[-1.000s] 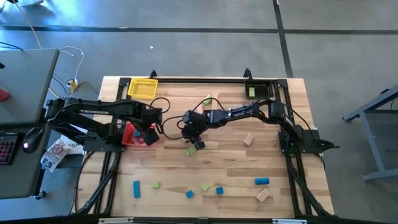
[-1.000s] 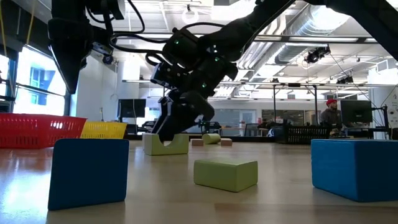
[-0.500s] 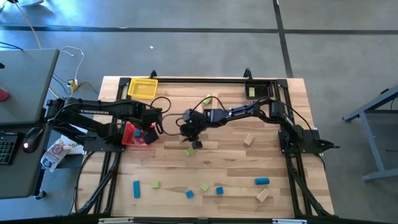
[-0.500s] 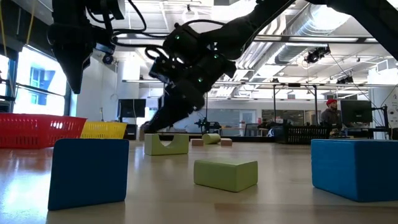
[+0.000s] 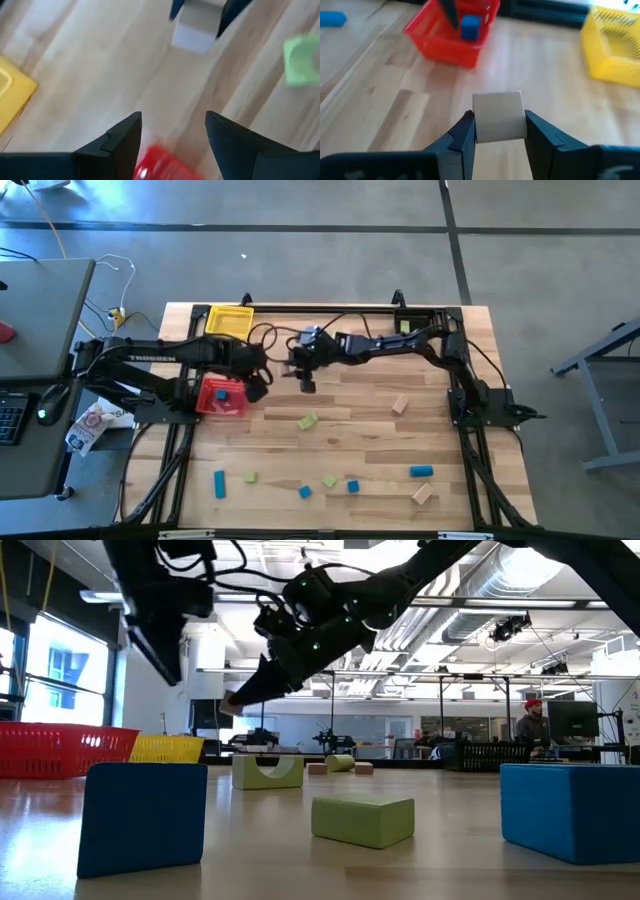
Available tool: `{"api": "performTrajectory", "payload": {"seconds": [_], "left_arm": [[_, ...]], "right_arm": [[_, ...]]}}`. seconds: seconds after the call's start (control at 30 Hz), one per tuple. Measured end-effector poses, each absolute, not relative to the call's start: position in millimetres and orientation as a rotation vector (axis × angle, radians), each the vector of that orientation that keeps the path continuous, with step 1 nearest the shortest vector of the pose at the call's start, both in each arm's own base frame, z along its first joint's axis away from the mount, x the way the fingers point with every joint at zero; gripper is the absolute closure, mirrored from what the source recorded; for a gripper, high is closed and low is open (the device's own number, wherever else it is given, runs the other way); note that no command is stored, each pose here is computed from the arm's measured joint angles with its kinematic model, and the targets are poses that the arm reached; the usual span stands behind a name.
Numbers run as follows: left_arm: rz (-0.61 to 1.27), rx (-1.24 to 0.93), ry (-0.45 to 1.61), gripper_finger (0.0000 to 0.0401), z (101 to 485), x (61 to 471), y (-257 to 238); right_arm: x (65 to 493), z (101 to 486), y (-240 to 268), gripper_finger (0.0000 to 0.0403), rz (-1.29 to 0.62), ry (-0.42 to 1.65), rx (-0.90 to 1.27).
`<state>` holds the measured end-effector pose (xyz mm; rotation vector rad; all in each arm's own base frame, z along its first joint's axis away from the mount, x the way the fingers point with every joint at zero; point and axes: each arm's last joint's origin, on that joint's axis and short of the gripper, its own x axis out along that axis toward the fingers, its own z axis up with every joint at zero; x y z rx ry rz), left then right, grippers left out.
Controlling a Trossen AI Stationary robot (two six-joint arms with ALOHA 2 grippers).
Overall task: Sort & place blocks by color
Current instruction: Put the brown block into the yellow bin
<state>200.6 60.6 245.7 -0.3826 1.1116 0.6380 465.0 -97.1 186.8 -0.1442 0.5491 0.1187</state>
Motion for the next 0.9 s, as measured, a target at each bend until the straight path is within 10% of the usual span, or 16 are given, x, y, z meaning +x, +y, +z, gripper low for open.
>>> {"api": "performTrajectory", "payload": {"seconds": [0.9], "left_arm": [[0.725, -0.64, 0.702, 0.0194, 262.6, 192.0, 140.9]], "right_arm": [[471.8, 205.5, -71.8, 0.0293, -0.338, 0.608, -0.714]]}}
